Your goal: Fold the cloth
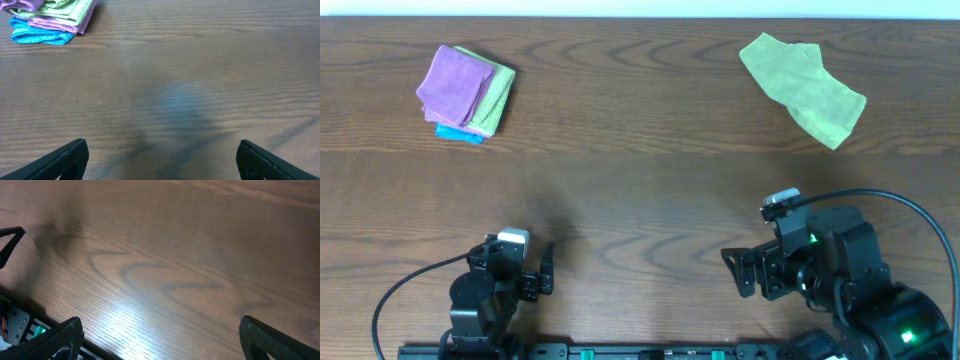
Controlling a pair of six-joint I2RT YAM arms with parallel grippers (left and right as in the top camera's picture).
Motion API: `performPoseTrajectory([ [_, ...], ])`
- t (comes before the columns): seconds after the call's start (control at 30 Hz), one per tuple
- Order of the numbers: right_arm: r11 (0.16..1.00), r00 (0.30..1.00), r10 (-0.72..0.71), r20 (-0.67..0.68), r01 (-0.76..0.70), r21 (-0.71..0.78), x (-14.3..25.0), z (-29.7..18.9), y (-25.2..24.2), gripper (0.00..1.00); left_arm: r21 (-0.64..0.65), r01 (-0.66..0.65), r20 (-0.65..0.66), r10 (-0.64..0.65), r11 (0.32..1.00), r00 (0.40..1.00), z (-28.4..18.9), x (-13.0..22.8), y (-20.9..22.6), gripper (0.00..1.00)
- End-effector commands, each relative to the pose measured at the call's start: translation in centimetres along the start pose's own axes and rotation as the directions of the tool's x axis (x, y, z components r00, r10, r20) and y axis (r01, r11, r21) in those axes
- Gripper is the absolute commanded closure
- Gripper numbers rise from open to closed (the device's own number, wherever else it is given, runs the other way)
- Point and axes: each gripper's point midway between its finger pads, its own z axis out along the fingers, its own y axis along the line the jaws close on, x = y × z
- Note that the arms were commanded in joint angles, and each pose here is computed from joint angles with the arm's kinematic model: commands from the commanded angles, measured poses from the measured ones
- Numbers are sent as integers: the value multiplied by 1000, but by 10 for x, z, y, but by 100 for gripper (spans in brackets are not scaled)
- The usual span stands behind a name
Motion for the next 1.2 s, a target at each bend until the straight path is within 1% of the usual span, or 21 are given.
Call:
performPoseTrajectory([
  [0.0,1000,1000,3,-3,-3,-1,2,1,1,1,-8,6,2,-6,1000,1000,1,1,1,5],
  [0.1,1000,1000,3,-10,-3,1,3,1,0,1,-8,6,2,-6,1000,1000,1,1,1,5],
  [0.17,999,999,-32,10,31,44,0,0,-7,1,-8,6,2,-6,1000,1000,1,1,1,5],
  [0.23,993,994,-40,103,28,111,-12,-4,-20,1,-8,6,2,-6,1000,1000,1,1,1,5],
  [0.33,985,959,-34,280,-14,170,-24,-10,-38,1,-8,6,2,-6,1000,1000,1,1,1,5],
  [0.4,976,937,-32,348,-45,211,-19,-11,-52,1,-8,6,2,-6,1000,1000,1,1,1,5],
  [0.47,967,920,-31,390,-71,243,-11,-7,-65,1,-8,6,2,-6,1000,1000,1,1,1,5],
  [0.57,946,893,5,449,-149,287,5,3,-89,1,-8,6,2,-6,1000,1000,1,1,1,5],
  [0.77,916,865,31,502,-225,332,31,26,-116,1,-8,6,2,-6,1000,1000,1,1,1,5],
  [0.97,910,874,52,482,-240,337,56,55,-127,1,-8,6,2,-6,1000,1000,1,1,1,5],
  [1.17,924,896,72,439,-226,309,68,72,-125,1,-8,6,2,-6,1000,1000,1,1,1,5],
])
